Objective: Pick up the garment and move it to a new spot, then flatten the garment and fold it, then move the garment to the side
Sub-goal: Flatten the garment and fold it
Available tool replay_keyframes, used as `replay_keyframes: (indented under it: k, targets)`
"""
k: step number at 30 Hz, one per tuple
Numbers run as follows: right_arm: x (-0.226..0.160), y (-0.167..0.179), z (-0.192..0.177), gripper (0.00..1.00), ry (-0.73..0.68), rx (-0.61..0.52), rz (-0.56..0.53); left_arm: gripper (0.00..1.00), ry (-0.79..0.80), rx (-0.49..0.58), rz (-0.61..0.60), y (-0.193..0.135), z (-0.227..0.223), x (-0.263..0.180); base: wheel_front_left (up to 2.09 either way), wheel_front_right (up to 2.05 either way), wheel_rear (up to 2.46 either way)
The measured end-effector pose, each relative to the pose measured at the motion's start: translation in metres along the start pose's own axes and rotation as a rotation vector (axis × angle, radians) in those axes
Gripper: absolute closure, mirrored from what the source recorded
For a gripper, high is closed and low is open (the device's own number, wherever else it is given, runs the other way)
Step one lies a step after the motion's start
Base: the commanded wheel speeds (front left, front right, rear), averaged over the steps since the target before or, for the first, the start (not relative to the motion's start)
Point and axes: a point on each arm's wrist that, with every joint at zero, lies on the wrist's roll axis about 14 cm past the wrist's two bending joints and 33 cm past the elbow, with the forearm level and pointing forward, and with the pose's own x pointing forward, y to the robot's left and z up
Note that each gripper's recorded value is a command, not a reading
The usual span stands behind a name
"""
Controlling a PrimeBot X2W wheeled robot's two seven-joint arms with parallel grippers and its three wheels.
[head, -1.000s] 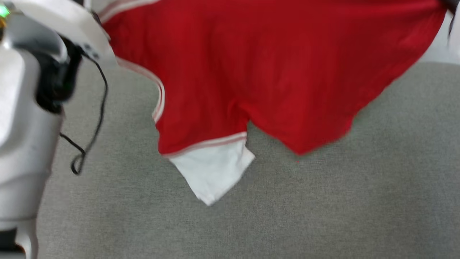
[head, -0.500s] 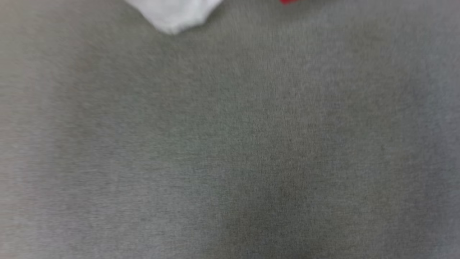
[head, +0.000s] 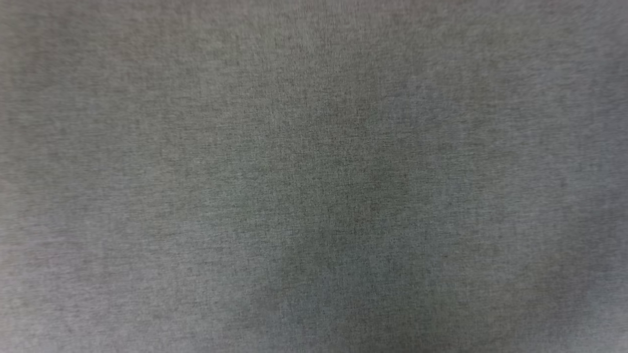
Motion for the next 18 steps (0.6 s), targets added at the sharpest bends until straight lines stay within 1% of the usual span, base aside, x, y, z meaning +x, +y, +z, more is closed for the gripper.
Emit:
replay_keyframes:
  k: [6,8,11,14,18]
  targets:
    - [0.009,0.020,-0.060,1.00,0.089,0.011,0.050,1.00,0.087,-0.053,0.004,-0.001,-0.058,-0.009,0.00,0.00,0.00]
    - [0.010,0.026,-0.072,1.00,0.114,0.016,0.068,1.00,0.119,-0.064,0.006,0.001,-0.074,-0.017,0.00,0.00,0.00]
    - [0.009,0.038,-0.085,1.00,0.133,0.017,0.101,1.00,0.129,-0.079,0.008,0.005,-0.081,-0.025,0.00,0.00,0.00]
    - [-0.001,0.050,-0.107,1.00,0.180,0.033,0.138,1.00,0.163,-0.104,0.010,0.008,-0.094,-0.040,0.00,0.00,0.00]
    - [-0.026,0.058,-0.128,1.00,0.240,0.049,0.178,1.00,0.186,-0.143,0.020,0.017,-0.100,-0.066,0.00,0.00,0.00]
